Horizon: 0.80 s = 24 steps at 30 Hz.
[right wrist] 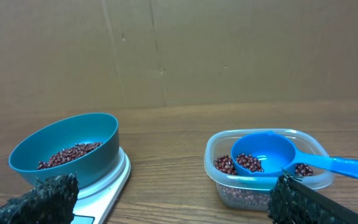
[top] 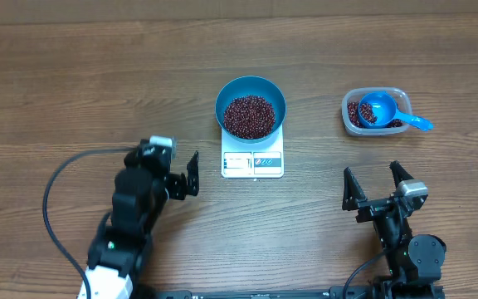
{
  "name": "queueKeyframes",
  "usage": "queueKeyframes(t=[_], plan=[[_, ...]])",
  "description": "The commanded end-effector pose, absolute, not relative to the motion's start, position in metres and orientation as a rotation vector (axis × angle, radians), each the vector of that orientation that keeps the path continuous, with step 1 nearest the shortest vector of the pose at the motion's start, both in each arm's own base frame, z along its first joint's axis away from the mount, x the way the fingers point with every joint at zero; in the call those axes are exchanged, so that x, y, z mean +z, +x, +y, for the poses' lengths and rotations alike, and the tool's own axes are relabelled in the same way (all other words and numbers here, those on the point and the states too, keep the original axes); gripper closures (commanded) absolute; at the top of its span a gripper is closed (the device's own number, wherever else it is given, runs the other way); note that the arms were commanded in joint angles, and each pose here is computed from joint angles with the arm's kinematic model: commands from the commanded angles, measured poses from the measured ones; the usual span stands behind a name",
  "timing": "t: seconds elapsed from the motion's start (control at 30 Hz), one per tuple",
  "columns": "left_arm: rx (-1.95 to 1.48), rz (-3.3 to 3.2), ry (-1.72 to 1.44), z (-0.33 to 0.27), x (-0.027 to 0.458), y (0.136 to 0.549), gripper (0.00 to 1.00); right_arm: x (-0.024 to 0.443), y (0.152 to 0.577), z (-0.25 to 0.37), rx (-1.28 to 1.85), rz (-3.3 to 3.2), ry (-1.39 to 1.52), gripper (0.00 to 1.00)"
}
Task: Scoop item into bowl and weigh 150g on scale
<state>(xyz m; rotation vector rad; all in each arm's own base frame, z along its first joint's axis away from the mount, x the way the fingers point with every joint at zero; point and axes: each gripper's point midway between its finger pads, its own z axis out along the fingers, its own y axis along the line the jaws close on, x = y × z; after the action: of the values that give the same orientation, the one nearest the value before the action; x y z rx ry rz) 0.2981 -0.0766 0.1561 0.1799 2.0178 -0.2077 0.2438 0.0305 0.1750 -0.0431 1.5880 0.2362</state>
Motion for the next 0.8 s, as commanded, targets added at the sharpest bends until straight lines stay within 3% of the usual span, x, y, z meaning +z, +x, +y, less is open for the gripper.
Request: queueKeyframes(t=[0.0,0.77], plan=[[-0.223,1.956,0.191,-0.073,0.144,0.286,0.01,0.173,0.244,0.03,0.239,1.584,-0.039,0.0],[-0.195,1.779,0.134,-0.053,0.127,0.252,0.01,0.173,0.244,0.03,0.239,1.584,-0.039,0.0]])
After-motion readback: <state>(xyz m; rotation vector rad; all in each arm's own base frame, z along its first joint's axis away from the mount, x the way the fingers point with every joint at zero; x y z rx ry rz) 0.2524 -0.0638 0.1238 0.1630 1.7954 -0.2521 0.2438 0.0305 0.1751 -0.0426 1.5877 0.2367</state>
